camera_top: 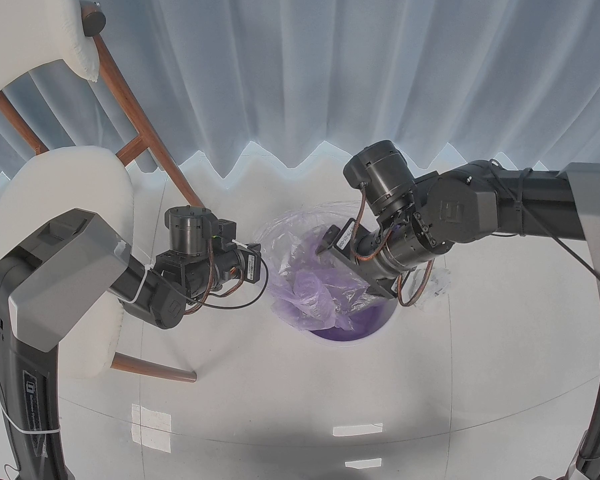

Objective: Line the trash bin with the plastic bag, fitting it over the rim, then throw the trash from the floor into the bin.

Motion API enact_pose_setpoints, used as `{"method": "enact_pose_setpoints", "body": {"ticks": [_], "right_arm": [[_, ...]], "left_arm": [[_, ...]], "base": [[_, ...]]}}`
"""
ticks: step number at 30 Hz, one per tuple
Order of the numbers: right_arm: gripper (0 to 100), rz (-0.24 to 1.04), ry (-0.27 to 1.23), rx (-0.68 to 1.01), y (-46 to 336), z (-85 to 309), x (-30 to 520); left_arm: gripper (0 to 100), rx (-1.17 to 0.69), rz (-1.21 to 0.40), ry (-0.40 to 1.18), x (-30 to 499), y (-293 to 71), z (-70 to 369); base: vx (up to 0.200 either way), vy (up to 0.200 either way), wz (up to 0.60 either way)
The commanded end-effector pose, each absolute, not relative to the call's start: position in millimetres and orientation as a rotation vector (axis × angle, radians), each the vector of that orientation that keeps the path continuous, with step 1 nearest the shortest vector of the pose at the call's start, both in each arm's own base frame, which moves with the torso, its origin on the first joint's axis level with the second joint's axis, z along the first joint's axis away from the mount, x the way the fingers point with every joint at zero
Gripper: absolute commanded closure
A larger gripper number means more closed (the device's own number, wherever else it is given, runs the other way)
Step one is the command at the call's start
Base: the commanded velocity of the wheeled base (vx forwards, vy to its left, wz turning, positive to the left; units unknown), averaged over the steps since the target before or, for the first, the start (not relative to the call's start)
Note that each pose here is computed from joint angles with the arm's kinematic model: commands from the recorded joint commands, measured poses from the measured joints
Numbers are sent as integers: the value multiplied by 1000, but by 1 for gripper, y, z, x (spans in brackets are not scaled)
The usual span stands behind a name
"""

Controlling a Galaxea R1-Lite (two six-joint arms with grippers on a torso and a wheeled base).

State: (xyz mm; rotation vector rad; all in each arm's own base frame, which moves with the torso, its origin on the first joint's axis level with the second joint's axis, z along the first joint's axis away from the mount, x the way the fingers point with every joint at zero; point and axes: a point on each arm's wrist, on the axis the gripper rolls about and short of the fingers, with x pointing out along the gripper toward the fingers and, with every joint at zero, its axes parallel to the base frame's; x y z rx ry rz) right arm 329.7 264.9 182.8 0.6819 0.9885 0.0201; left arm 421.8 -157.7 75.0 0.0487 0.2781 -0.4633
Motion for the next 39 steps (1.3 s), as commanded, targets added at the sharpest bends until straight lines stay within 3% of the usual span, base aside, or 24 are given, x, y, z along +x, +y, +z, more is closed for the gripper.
{"method": "enact_pose_setpoints", "body": {"ticks": [1, 5, 15, 21, 24, 29, 34, 39], "right_arm": [[0, 89, 1060, 634, 281, 196, 272], [0, 99, 1190, 517, 311, 150, 227], [0, 126, 1252, 423, 368, 77, 212], [0, 153, 1184, 448, 384, 87, 212], [0, 171, 1125, 538, 364, 132, 215], [0, 146, 998, 670, 299, 195, 247], [0, 34, 895, 720, 236, 212, 291], [0, -8, 900, 757, 212, 210, 309]], "left_arm": [[100, 49, -456, 281, 423, -155, 74], [100, 48, -449, 281, 424, -152, 73], [100, 36, -422, 232, 432, -139, 83], [100, 25, -503, 180, 429, -141, 86], [100, 25, -520, 163, 424, -141, 90], [100, 25, -566, 165, 418, -142, 91], [100, 25, -573, 154, 417, -144, 91], [100, 27, -576, 154, 416, -146, 91]], "base": [[0, 0, 0], [0, 0, 0], [0, 0, 0], [0, 0, 0], [0, 0, 0], [0, 0, 0], [0, 0, 0], [0, 0, 0]]}}
